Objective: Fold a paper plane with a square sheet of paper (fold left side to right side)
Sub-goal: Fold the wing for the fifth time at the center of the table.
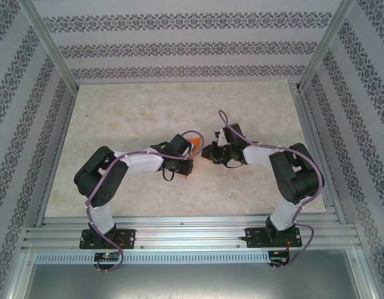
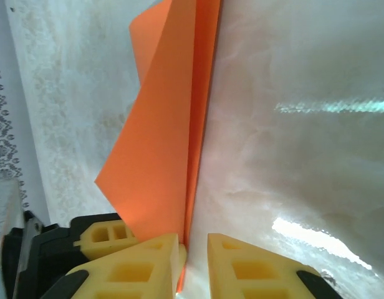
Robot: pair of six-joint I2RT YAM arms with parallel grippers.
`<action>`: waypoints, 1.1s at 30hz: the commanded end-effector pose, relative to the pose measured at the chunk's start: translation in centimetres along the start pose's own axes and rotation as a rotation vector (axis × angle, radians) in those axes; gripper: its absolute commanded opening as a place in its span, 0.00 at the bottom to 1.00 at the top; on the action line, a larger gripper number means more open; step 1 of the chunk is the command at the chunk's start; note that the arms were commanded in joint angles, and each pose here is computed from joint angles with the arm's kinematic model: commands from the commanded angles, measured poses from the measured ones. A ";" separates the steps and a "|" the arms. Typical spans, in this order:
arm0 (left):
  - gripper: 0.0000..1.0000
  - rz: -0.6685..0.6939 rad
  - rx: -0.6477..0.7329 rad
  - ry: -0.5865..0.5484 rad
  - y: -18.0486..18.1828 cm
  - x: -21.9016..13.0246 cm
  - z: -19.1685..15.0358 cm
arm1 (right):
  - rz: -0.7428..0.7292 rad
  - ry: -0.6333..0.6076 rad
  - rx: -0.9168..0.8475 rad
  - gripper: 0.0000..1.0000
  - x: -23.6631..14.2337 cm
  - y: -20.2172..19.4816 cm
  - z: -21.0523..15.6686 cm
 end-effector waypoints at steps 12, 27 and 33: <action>0.11 -0.170 -0.128 -0.109 0.1 -1.0 0.4 | 0.165 0.019 -0.030 0.20 1.0 3.4 0.1; 0.09 -0.192 -0.162 -0.109 0.6 -0.5 -0.2 | 0.186 0.063 -0.017 0.18 3.7 4.4 -0.2; 0.07 -0.239 -0.213 -0.112 0.9 -0.2 -0.3 | 0.174 0.060 -0.004 0.18 4.2 3.8 0.0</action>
Point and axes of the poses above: each hand's point on the last joint's axis, 136 mm out from that joint toward the fingers, its own x axis out along the fingers, its own y axis along the line the jaws close on, z = x × y, the point moved 1 cm from there along -x, back along the fingers, and after that the axes turned 9 degrees about x, right-handed, at the moved point
